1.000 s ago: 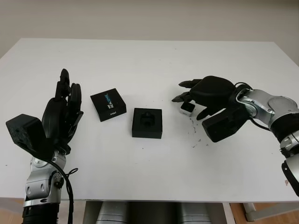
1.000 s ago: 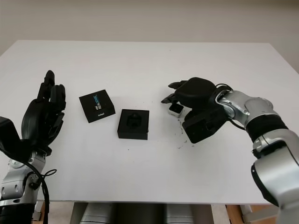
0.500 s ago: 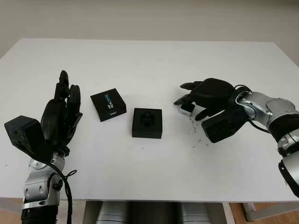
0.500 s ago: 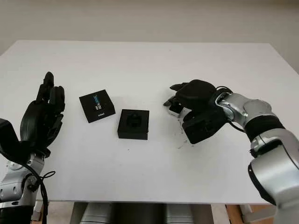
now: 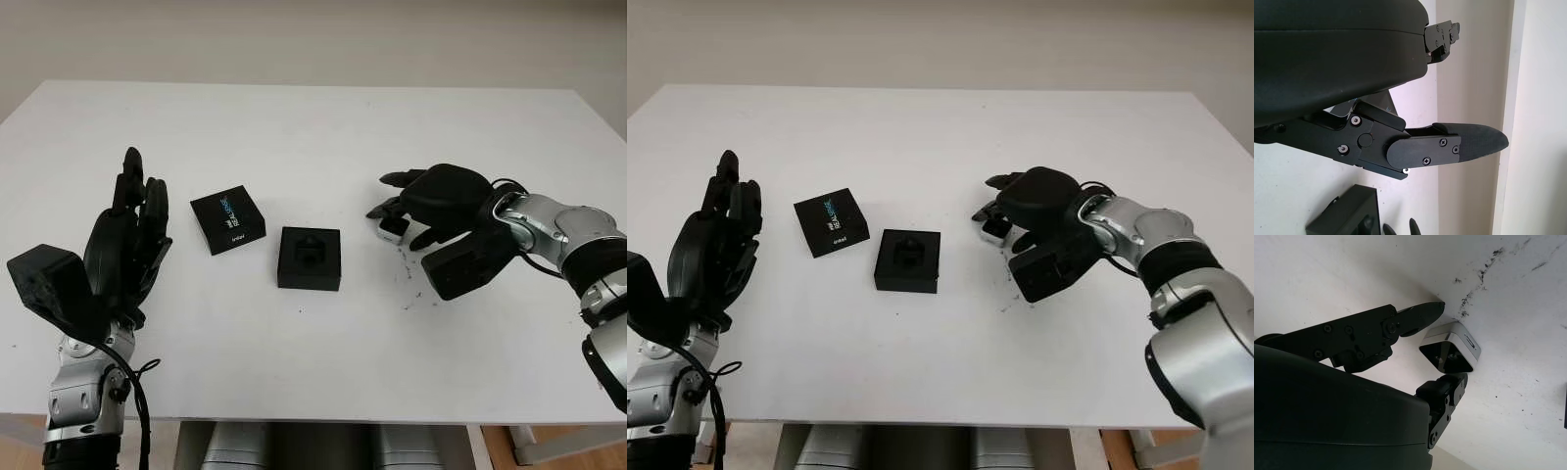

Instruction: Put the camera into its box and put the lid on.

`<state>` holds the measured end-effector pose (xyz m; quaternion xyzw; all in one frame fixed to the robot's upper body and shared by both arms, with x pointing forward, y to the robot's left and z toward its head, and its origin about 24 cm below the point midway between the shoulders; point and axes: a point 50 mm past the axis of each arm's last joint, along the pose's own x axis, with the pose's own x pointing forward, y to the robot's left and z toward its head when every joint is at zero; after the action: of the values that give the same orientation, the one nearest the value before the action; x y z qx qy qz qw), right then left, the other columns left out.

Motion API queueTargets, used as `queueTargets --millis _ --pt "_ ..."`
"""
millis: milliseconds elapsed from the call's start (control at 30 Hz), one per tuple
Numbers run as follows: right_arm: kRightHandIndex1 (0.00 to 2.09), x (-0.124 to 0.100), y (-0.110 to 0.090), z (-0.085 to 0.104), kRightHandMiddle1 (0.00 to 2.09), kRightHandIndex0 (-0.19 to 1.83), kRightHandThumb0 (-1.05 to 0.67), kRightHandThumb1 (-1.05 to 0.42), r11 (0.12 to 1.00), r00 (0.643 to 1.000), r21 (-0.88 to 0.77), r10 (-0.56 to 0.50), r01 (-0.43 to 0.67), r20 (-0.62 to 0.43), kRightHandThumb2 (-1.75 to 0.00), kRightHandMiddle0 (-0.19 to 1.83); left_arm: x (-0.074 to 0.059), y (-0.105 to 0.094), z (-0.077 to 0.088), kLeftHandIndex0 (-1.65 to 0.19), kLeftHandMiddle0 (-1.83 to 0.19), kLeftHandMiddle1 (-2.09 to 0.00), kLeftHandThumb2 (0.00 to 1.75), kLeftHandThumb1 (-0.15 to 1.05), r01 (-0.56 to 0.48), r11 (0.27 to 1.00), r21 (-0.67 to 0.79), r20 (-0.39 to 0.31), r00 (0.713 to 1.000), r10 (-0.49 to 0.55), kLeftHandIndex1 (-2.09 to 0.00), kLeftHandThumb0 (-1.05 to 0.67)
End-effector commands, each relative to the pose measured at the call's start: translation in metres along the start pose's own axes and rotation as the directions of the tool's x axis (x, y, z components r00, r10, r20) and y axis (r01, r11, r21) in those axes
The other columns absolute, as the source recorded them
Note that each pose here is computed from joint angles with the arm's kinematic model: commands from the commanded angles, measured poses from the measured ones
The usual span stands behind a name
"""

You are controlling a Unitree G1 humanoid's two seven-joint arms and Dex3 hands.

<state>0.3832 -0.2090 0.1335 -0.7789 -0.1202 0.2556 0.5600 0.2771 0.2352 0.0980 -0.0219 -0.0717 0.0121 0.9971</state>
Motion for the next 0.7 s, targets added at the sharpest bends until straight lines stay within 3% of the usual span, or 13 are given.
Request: queueTargets --millis 0,167,200,300,367,667 --pt "0.05 -0.0004 -0.0026 -0.0042 0.15 0.19 -0.29 -0.97 1.0 1.0 -0.019 0.007 -0.008 -0.022 -0.06 0.62 -0.0011 0.0028 0.0043 0.19 0.19 -0.02 0.49 1.05 0.0 1.0 0.008 0.016 1.0 0.0 0.0 -0.78" --pt "0.06 -0.0009 -0.0015 -0.0038 0.23 0.2 -0.31 -1.0 1.0 1.0 0.0 -0.001 0.001 -0.02 -0.06 0.71 -0.0005 0.0011 0.0037 0.19 0.19 -0.03 0.5 1.05 -0.003 1.0 0.016 0.012 1.0 0.003 -0.01 -0.78" --pt "0.06 -0.0012 -0.0013 -0.0035 0.37 0.21 -0.32 -1.0 1.0 1.0 0.011 -0.008 0.008 -0.017 -0.06 0.68 -0.0001 0.0009 0.0036 0.19 0.19 -0.04 0.5 1.05 -0.002 1.0 0.014 0.01 1.0 0.002 -0.01 -0.78" --pt "0.06 -0.0021 -0.0012 -0.0033 1.08 0.25 -0.34 -1.0 0.999 1.0 0.028 -0.021 0.021 -0.011 -0.05 0.41 -0.0003 0.0008 0.0036 0.19 0.19 -0.04 0.49 1.05 -0.001 1.0 0.007 0.007 1.0 0.001 -0.01 -0.78" --pt "0.06 -0.0023 -0.001 -0.0036 1.24 0.26 -0.34 -0.99 0.999 1.0 0.039 -0.022 0.022 -0.014 -0.05 0.35 0.0 0.0011 0.0035 0.19 0.19 -0.04 0.49 1.05 0.002 1.0 0.013 0.005 1.0 -0.002 -0.01 -0.78" --pt "0.07 -0.0054 0.0007 -0.0043 1.39 0.31 -0.35 -0.98 0.997 0.999 0.074 -0.039 0.039 -0.009 -0.05 0.32 0.0011 -0.0007 0.0019 0.19 0.19 -0.05 0.5 1.05 0.005 1.0 0.015 0.001 1.0 -0.005 -0.03 -0.75"
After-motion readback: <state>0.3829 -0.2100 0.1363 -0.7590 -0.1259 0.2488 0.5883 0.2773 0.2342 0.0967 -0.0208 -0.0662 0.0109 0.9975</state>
